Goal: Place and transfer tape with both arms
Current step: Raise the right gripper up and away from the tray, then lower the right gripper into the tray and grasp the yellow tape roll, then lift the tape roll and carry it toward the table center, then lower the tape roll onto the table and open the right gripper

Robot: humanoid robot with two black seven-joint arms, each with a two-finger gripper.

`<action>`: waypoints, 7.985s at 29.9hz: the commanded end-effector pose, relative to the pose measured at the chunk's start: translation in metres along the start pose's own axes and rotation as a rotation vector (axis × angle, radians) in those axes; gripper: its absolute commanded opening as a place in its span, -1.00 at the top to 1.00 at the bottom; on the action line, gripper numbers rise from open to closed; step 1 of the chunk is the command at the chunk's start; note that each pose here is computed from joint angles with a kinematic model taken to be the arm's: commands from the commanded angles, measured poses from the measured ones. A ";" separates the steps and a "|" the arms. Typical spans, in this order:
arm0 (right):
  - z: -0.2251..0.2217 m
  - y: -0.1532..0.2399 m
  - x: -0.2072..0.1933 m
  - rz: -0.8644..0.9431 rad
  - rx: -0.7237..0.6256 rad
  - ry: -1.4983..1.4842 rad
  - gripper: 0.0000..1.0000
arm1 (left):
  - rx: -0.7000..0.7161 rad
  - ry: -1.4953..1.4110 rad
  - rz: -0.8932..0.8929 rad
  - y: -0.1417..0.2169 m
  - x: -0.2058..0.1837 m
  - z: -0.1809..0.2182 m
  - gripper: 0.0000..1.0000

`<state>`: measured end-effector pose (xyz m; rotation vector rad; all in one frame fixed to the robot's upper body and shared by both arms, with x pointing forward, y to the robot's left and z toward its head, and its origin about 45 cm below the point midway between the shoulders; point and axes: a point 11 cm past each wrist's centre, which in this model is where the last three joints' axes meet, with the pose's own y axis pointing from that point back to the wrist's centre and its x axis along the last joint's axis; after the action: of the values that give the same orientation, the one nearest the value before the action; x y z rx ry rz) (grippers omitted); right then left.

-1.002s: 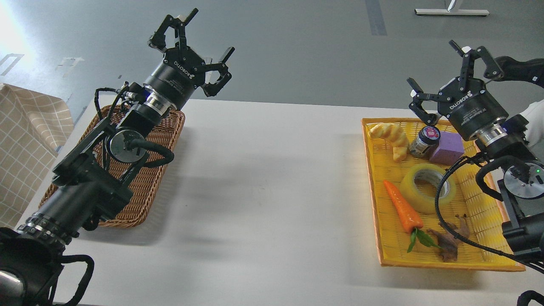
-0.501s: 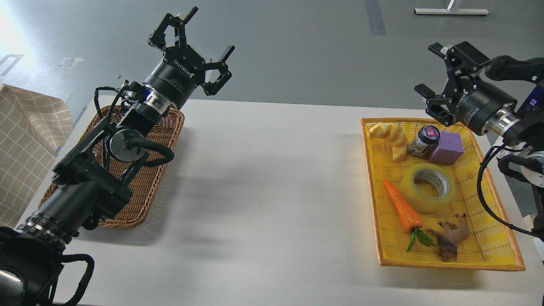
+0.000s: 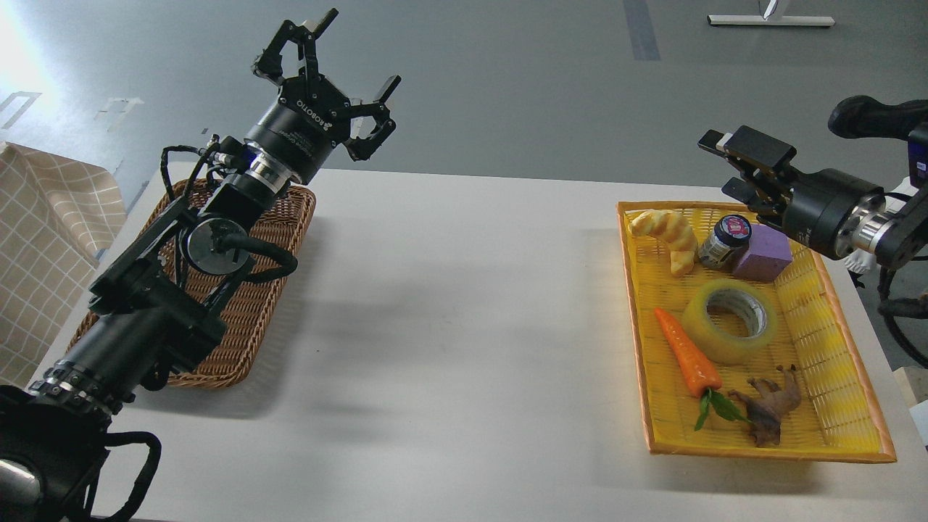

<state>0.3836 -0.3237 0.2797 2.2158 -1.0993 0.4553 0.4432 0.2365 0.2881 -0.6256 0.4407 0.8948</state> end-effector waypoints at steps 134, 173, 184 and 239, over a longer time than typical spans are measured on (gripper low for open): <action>-0.074 -0.130 -0.140 -0.253 -0.036 0.738 1.00 | 0.003 0.007 -0.008 -0.002 -0.003 -0.005 -0.96; -0.068 -0.163 -0.228 -0.438 -0.059 0.737 1.00 | 0.004 0.019 -0.017 -0.005 -0.007 -0.009 -0.96; -0.068 -0.164 -0.233 -0.455 -0.059 0.773 1.00 | 0.001 0.021 -0.018 -0.006 -0.008 -0.009 -0.96; -0.065 -0.169 -0.229 -0.461 -0.079 0.775 -0.60 | -0.001 0.032 -0.027 -0.008 -0.012 -0.012 -0.96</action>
<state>0.3810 -0.0685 0.1389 1.8495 -0.1856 0.9297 0.4424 0.2185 0.2879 -0.6448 0.4609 0.8631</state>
